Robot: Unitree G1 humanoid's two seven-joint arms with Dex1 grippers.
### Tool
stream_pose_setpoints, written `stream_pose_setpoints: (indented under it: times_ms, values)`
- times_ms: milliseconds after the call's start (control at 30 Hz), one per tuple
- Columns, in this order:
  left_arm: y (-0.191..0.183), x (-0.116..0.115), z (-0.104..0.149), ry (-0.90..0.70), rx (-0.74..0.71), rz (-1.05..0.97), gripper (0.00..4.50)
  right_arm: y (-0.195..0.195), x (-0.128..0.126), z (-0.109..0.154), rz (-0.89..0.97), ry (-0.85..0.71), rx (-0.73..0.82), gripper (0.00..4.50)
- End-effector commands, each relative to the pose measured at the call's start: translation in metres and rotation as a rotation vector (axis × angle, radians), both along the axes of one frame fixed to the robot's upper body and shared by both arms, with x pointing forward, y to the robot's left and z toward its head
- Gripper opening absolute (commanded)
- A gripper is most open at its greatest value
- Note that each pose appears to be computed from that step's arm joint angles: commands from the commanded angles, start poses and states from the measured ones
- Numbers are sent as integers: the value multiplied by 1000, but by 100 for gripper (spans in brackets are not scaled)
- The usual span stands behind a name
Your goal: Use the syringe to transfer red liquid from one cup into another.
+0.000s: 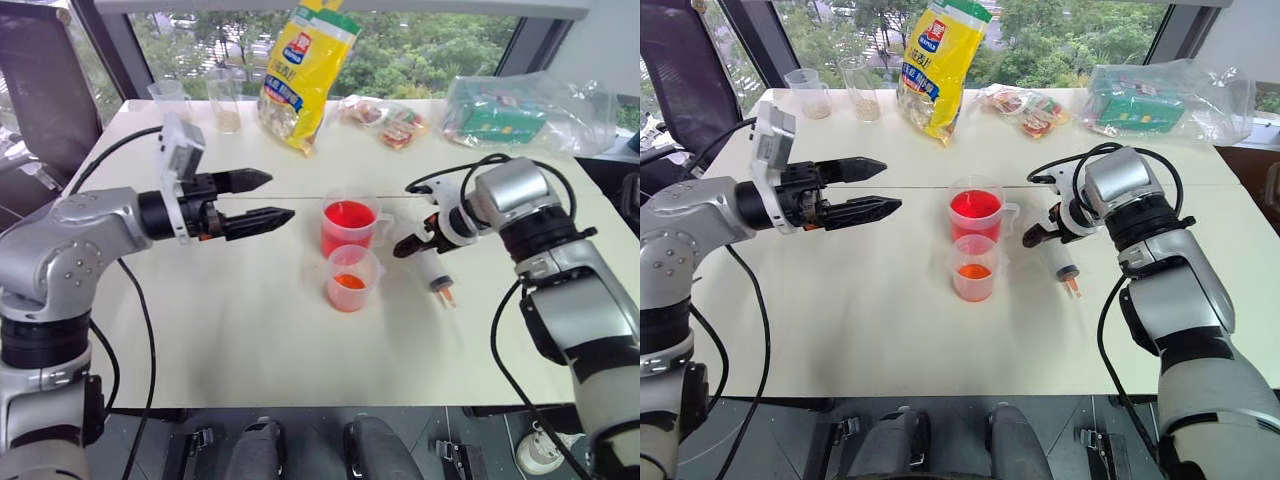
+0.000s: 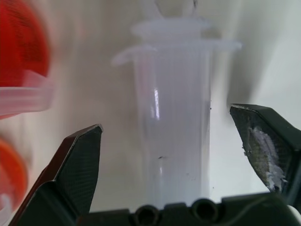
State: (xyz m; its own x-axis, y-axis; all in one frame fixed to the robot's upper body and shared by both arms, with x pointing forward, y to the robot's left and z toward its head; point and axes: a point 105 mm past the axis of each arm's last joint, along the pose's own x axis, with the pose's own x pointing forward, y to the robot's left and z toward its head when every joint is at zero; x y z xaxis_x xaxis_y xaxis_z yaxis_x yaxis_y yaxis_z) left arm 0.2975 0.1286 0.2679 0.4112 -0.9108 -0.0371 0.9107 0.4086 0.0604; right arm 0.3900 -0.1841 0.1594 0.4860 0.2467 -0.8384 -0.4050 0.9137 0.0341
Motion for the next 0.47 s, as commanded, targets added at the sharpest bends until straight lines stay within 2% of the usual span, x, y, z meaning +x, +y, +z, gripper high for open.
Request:
stream_pose_setpoints:
  times_ms: [33,233,333,467]
  values:
    - [5,-7,4,-28,19,3,450,2,-4,44,156,-195,-1,445]
    - [17,-11,0,-10,39,33,450,5,-40,82,471,-443,32,445]
    - [22,-13,-2,-3,47,55,450,9,-63,91,614,-530,67,445]
    - [28,-18,-3,10,47,82,450,13,-86,96,701,-584,131,445]
